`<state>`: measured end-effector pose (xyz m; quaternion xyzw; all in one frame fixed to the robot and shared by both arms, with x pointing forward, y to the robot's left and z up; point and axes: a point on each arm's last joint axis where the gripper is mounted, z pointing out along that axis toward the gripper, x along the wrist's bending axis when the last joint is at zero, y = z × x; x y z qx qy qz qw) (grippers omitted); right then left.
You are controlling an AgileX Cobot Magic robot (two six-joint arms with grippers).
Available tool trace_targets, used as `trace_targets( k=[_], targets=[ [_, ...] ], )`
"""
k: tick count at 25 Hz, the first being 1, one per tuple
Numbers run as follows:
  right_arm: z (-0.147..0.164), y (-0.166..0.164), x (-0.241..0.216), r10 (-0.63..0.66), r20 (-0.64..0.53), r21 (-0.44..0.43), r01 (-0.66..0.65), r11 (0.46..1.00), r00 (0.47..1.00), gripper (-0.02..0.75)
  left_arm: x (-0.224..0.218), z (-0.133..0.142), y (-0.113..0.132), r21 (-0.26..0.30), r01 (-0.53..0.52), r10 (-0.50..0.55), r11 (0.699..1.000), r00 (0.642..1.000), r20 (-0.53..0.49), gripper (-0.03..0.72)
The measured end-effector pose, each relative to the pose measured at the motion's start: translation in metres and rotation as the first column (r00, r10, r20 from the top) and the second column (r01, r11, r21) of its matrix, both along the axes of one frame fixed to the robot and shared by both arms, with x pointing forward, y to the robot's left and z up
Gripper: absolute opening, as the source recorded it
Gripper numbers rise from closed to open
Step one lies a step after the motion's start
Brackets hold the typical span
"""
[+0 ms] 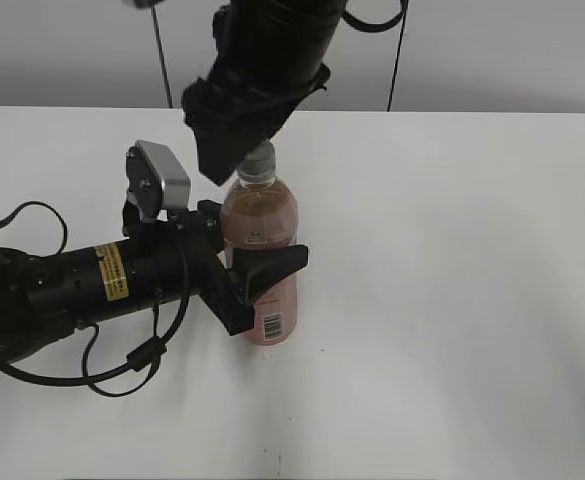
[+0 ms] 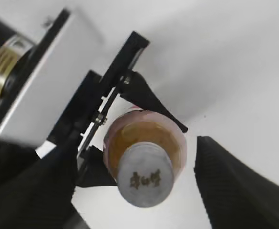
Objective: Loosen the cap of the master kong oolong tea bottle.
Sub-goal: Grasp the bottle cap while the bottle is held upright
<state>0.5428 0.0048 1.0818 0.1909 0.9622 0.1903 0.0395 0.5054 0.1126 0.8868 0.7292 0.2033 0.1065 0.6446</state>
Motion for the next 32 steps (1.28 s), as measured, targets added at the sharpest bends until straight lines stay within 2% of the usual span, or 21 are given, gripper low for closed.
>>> trace_targets(
  k=[2, 4, 7, 11, 19, 23, 25, 26, 27, 30, 32],
  targets=[
    [0.005, -0.001, 0.003, -0.211, -0.045, 0.022, 0.212, 0.977, 0.977, 0.577, 0.000, 0.000, 0.000, 0.000, 0.000, 0.000, 1.000, 1.000, 0.000, 0.402],
    [0.009, -0.003, 0.006, -0.380, -0.078, 0.035, 0.384, 0.923, 0.922, 0.577, 0.000, 0.000, 0.000, 0.000, 0.000, 0.000, 1.000, 1.000, 0.000, 0.402],
    [0.010, -0.004, 0.007, -0.527, -0.125, 0.042, 0.535, 0.844, 0.841, 0.577, 0.000, 0.000, 0.000, 0.000, 0.000, 0.000, 1.000, 1.000, 0.000, 0.402],
    [0.011, -0.003, 0.006, -0.592, -0.186, 0.047, 0.609, 0.791, 0.784, 0.577, 0.000, 0.000, 0.000, 0.000, 0.000, 0.000, 1.000, 1.000, 0.000, 0.402],
    [-0.005, -0.003, 0.001, -0.610, -0.240, -0.005, 0.627, 0.779, 0.756, 0.530, 0.000, 0.000, 0.000, 0.000, -0.001, 0.001, 1.000, 1.000, 0.000, 0.402],
    [-0.007, -0.003, 0.001, -0.611, -0.241, -0.011, 0.627, 0.779, 0.755, 0.493, 0.000, 0.000, 0.000, 0.000, -0.001, 0.001, 1.000, 1.000, 0.000, 0.400],
    [-0.007, -0.003, 0.001, -0.600, -0.232, -0.010, 0.615, 0.789, 0.766, 0.414, 0.000, 0.000, 0.000, 0.000, -0.001, 0.001, 1.000, 1.000, 0.000, 0.400],
    [-0.007, -0.004, 0.001, -0.585, -0.219, -0.010, 0.597, 0.802, 0.781, 0.344, 0.000, 0.000, 0.000, 0.000, -0.001, 0.001, 1.000, 1.000, 0.000, 0.400],
    [-0.007, -0.004, 0.001, -0.565, -0.206, -0.009, 0.576, 0.817, 0.799, 0.282, 0.000, 0.000, 0.000, 0.000, -0.001, 0.001, 1.000, 1.000, 0.000, 0.400],
    [-0.007, -0.004, 0.001, -0.431, -0.146, -0.006, 0.435, 0.901, 0.890, 0.281, 0.000, 0.000, 0.000, 0.000, -0.001, 0.001, 1.000, 1.000, 0.000, 0.400],
    [-0.007, -0.004, 0.001, -0.269, -0.082, -0.014, 0.268, 0.963, 0.960, 0.281, 0.000, 0.000, 0.000, 0.000, -0.001, 0.001, 1.000, 1.000, 0.000, 0.400]
  ],
)
